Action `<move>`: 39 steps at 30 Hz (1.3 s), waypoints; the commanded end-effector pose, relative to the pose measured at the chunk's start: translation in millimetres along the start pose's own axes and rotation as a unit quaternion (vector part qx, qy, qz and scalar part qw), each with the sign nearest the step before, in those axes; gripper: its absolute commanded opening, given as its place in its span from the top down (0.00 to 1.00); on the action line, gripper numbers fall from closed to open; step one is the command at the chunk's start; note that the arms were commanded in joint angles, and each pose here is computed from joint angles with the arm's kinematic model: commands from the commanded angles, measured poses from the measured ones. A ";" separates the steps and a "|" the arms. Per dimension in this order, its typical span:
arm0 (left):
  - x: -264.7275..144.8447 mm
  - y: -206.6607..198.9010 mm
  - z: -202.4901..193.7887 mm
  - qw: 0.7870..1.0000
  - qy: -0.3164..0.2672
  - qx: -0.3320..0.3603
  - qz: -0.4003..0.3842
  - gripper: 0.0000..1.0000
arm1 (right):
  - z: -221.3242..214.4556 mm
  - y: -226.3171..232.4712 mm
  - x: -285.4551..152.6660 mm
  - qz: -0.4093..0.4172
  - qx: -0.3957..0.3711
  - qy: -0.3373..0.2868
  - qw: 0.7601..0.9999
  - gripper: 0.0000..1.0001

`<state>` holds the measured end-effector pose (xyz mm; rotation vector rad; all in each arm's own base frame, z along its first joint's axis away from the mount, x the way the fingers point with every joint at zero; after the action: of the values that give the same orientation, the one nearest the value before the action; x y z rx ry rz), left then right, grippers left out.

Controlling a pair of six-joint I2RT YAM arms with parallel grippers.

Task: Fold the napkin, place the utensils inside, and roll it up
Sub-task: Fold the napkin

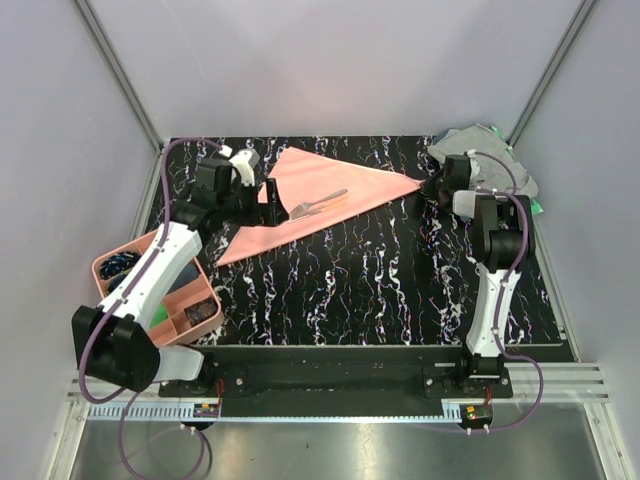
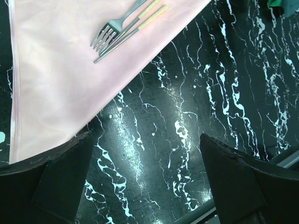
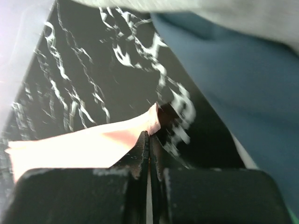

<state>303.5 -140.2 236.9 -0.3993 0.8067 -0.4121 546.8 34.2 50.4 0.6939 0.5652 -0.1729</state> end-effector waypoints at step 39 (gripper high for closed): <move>-14.3 -13.2 -4.4 0.998 -0.029 0.008 -0.050 0.01 | -203.8 281.8 -114.2 0.346 -0.198 0.107 0.911 1.00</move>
<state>287.8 -140.7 236.1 -0.4247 0.7871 -0.4518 456.9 354.6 120.7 0.4465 0.5594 0.6022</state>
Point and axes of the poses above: each gripper's point midway between its finger pads, its own x axis out along the fingers, its own y axis along the line the jaws close on, z = x × y, the point moved 5 cm from there along -x, back along the fingers, and after that the axes turned 9 degrees about -x, right-handed, at the moved point
